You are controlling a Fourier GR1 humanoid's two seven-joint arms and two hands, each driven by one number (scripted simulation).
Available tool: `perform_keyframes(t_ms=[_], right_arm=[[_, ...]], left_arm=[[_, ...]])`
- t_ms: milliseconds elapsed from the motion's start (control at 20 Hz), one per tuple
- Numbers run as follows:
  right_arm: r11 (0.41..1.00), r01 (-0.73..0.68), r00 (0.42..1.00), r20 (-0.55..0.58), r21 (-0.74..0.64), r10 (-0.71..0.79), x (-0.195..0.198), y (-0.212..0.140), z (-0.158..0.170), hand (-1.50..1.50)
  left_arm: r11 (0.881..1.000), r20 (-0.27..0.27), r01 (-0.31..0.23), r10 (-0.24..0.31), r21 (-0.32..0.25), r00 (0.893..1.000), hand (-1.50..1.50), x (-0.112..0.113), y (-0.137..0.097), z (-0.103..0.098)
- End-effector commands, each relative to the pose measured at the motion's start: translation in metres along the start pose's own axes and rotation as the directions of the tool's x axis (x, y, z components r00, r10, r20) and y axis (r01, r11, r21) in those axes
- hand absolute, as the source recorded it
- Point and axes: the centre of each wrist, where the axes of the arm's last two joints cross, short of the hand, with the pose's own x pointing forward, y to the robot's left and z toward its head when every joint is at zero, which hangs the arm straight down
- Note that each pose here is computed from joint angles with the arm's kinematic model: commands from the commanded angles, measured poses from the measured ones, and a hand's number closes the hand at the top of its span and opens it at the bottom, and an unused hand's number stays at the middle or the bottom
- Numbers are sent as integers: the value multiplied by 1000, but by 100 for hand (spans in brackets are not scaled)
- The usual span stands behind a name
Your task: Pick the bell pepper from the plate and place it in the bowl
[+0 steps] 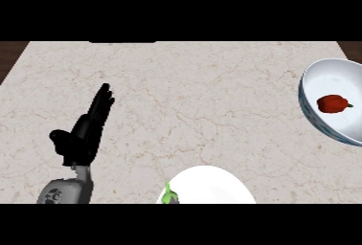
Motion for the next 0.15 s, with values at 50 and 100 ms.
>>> perform_keyframes(t_ms=[50,100], right_arm=[[999,-14,1000,17,36,13,4,-20,17,-150],[1000,4,1000,13,21,-4,-12,-9,20,-150]], left_arm=[[1000,1,-19,19,-1,1000,0,2,15,17],[1000,-2,-3,3,0,1000,0,-8,12,4]])
